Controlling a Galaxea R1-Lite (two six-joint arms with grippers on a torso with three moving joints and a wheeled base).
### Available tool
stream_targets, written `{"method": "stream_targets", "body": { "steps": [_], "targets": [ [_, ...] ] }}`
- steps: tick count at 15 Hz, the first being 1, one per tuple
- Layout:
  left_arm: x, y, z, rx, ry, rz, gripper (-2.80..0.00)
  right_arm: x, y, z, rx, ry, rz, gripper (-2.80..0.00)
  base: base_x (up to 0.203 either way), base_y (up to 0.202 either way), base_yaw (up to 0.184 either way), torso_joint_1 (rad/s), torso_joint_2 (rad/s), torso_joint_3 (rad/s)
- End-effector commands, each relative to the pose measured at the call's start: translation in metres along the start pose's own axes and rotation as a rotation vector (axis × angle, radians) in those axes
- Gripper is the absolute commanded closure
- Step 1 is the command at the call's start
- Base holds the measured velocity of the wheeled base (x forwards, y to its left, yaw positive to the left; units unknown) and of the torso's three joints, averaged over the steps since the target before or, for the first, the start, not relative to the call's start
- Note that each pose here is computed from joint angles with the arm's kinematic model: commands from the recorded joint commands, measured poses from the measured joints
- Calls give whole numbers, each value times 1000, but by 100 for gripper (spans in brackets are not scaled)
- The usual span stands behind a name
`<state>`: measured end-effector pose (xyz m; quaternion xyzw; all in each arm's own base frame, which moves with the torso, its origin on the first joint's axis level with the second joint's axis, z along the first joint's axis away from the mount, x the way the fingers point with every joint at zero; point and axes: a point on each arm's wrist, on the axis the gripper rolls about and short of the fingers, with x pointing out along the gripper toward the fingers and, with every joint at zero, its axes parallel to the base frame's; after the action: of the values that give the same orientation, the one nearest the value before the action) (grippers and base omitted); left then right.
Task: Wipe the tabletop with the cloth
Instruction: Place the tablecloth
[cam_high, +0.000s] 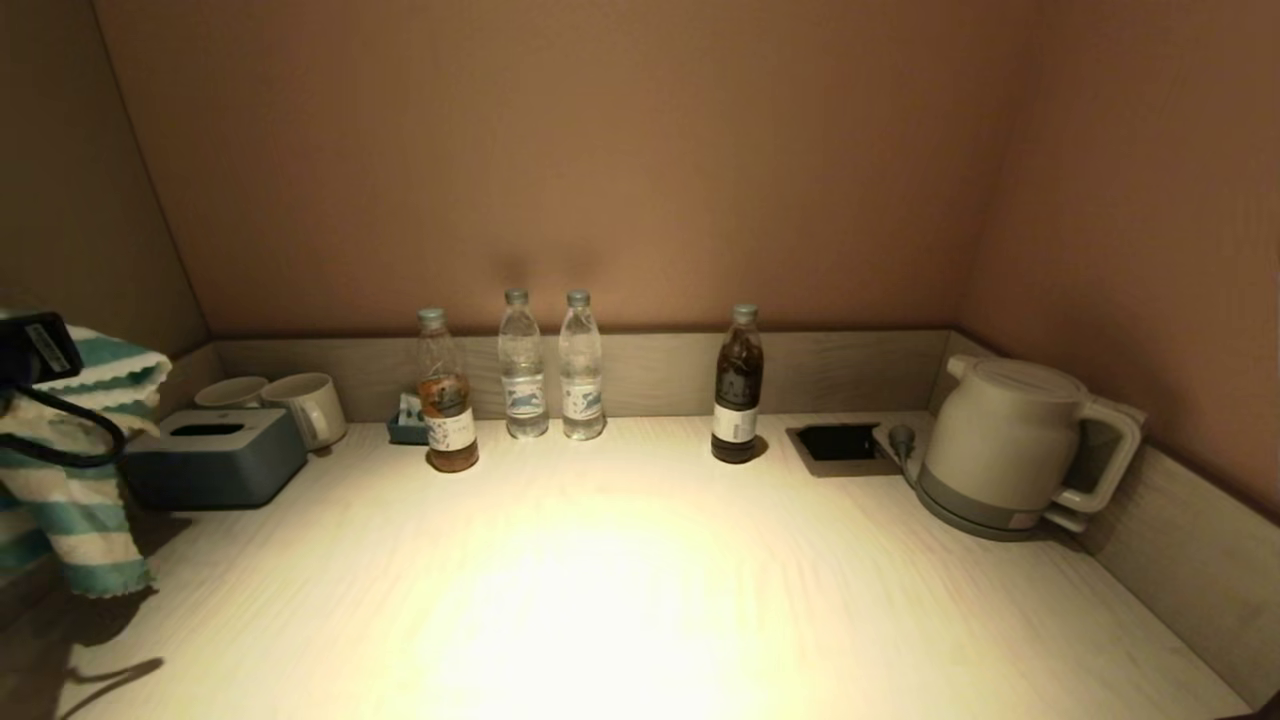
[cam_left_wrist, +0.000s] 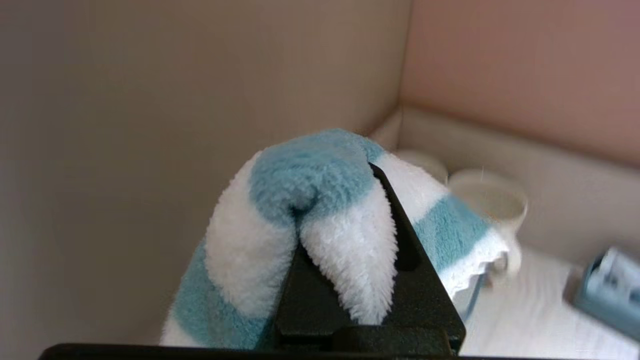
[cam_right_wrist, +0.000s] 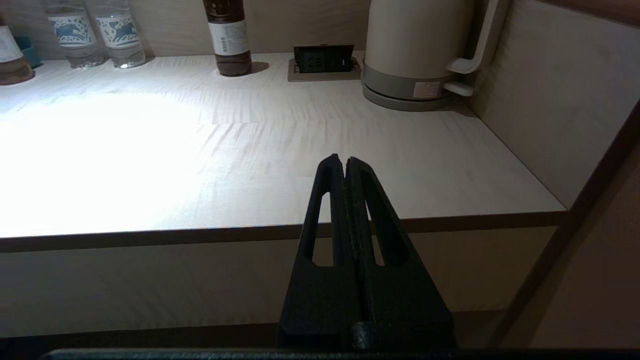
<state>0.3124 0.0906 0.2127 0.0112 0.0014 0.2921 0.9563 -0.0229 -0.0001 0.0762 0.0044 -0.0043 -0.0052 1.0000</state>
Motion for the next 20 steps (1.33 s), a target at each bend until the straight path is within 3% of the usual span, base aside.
{"method": "stream_targets", "body": {
  "steps": [1,4,12,13,17,20],
  "targets": [
    [18,-2,-28,6,117,14,0,0,0,0,0,1,0,0,0,0,0,0,0,0],
    [30,-4,-47,-8,218,25,0,0,0,0,0,1,0,0,0,0,0,0,0,0],
    [42,6,-69,11,299,66,0,0,0,0,0,1,0,0,0,0,0,0,0,0],
    [44,8,-76,18,342,77,-280,0,0,0,-1,1,0,0,0,0,0,0,0,0],
    [37,11,-77,22,385,82,-280,0,0,0,-1,1,0,0,0,0,0,0,0,0],
    [16,14,-53,23,393,63,-280,0,0,0,-1,1,0,0,0,0,0,0,0,0]
  ]
}}
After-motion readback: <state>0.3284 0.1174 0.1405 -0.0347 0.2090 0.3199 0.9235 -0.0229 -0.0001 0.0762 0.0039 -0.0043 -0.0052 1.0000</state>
